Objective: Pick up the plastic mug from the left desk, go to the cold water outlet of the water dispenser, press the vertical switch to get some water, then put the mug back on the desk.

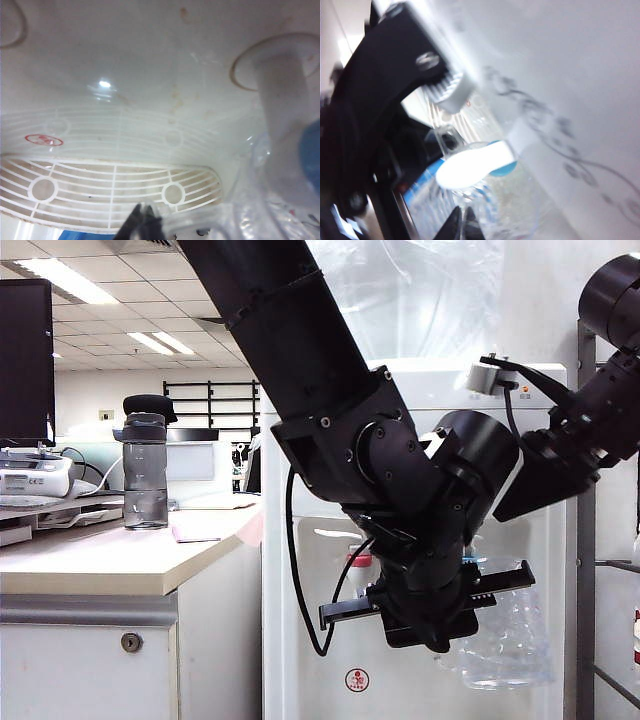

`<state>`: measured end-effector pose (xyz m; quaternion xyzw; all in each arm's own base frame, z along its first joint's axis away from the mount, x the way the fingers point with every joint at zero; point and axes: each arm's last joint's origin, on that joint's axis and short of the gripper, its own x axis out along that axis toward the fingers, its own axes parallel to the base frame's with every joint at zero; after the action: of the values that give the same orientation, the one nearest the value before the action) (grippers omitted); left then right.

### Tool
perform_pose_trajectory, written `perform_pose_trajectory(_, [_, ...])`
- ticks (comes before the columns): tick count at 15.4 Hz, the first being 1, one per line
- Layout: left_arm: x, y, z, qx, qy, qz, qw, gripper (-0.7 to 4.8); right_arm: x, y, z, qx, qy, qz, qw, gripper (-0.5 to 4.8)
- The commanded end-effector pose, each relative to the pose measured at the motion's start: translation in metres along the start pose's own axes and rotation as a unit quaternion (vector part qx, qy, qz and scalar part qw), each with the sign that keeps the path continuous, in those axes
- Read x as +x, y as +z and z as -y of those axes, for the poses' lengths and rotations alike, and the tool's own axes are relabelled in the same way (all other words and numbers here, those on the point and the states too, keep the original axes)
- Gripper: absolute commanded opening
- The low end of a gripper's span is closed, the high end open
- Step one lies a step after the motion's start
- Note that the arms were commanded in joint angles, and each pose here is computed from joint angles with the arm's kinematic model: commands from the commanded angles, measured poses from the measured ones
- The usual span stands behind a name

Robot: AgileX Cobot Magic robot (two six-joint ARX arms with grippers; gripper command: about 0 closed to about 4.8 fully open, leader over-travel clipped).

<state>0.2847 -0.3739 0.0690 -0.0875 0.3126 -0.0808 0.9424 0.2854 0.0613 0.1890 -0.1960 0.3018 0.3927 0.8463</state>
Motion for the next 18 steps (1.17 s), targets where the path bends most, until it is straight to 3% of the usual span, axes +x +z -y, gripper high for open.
perform_pose_trajectory(1, [-0.001,0.016,0.003,-0.026,-0.023,0.024,0.999,-0.06,-0.001,0.000,-0.001,0.088,0.008,-0.008,0.996,0.18])
perform_pose_trajectory(6, [0.001,0.019,0.000,-0.029,-0.022,0.026,0.999,-0.06,-0.002,-0.002,0.000,0.130,0.007,-0.011,0.991,0.19])
perform_pose_trajectory(10, [0.001,0.019,0.001,-0.027,-0.028,0.021,0.999,-0.06,-0.003,-0.007,0.001,0.134,-0.049,-0.058,0.988,0.22])
perform_pose_trajectory(11, [0.001,0.019,0.001,-0.027,-0.028,0.021,0.999,-0.06,-0.005,-0.007,0.003,0.169,-0.075,-0.064,0.981,-0.03])
perform_pose_trajectory(15, [0.001,0.018,0.001,-0.027,-0.029,0.021,0.999,-0.06,-0.014,0.000,0.014,0.347,-0.093,-0.037,0.933,-0.05])
perform_pose_trajectory(16, [0.001,0.018,0.001,-0.026,-0.029,0.020,0.999,-0.06,-0.019,0.006,0.021,0.418,-0.056,-0.003,0.907,-0.05])
perform_pose_trajectory(18, [0.001,0.018,0.001,-0.025,-0.030,0.020,0.999,-0.06,-0.019,0.010,0.022,0.456,-0.023,0.023,0.890,-0.05])
